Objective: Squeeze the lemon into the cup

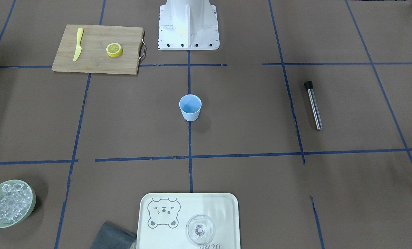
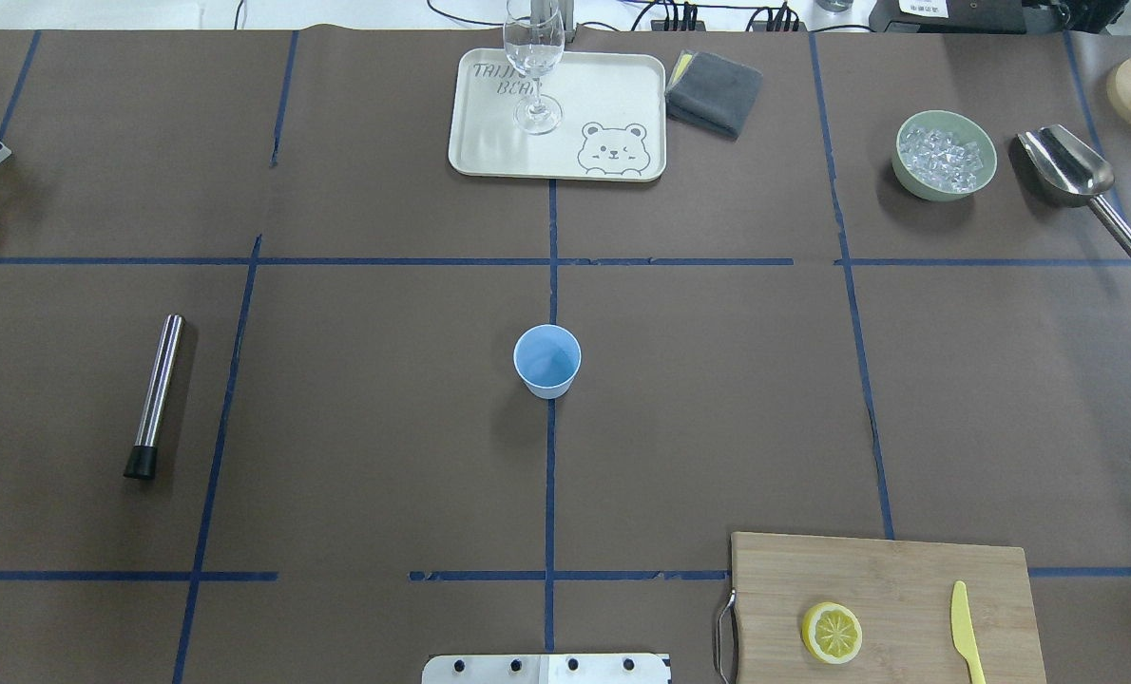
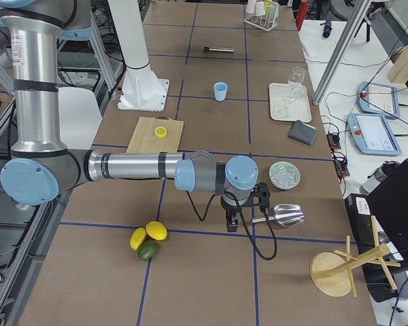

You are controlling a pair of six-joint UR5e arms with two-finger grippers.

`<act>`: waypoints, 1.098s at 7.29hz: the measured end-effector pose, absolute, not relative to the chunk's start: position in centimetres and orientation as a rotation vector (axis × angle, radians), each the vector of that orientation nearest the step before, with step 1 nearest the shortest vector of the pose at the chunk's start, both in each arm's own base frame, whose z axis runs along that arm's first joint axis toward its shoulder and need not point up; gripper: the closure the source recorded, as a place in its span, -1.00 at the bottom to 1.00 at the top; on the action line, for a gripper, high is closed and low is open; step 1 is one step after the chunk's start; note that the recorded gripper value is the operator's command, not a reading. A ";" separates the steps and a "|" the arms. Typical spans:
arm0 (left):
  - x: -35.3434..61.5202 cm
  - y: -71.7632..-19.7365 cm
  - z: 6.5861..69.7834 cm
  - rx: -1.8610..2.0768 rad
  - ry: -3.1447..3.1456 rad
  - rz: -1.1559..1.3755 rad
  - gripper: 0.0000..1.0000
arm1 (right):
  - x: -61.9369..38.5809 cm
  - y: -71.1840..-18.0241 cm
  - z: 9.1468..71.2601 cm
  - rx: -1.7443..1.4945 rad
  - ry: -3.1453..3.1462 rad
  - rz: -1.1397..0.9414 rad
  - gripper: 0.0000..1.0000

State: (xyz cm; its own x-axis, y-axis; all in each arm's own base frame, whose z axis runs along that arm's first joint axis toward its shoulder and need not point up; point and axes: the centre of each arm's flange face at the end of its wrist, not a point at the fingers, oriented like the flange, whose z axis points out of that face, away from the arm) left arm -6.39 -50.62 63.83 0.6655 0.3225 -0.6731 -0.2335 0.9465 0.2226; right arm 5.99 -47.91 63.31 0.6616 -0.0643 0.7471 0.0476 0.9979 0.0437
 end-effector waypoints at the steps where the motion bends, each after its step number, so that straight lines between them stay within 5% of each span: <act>1: -6.5 -50.6 63.7 0.124 0.782 0.314 -1.00 | 6.0 -47.9 63.2 0.022 -0.845 -0.063 -1.00; 8: -6.5 -52.5 60.6 0.157 0.779 0.274 -1.00 | 3.1 -51.9 57.0 0.103 -0.856 -0.148 -1.00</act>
State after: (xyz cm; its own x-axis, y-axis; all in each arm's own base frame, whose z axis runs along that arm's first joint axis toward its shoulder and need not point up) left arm -6.46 -52.46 60.63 0.6786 0.3003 -0.6703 -0.1849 0.9531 0.2398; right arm 3.09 -51.85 57.01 0.6462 -0.1713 0.7437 0.0889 0.9848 0.1495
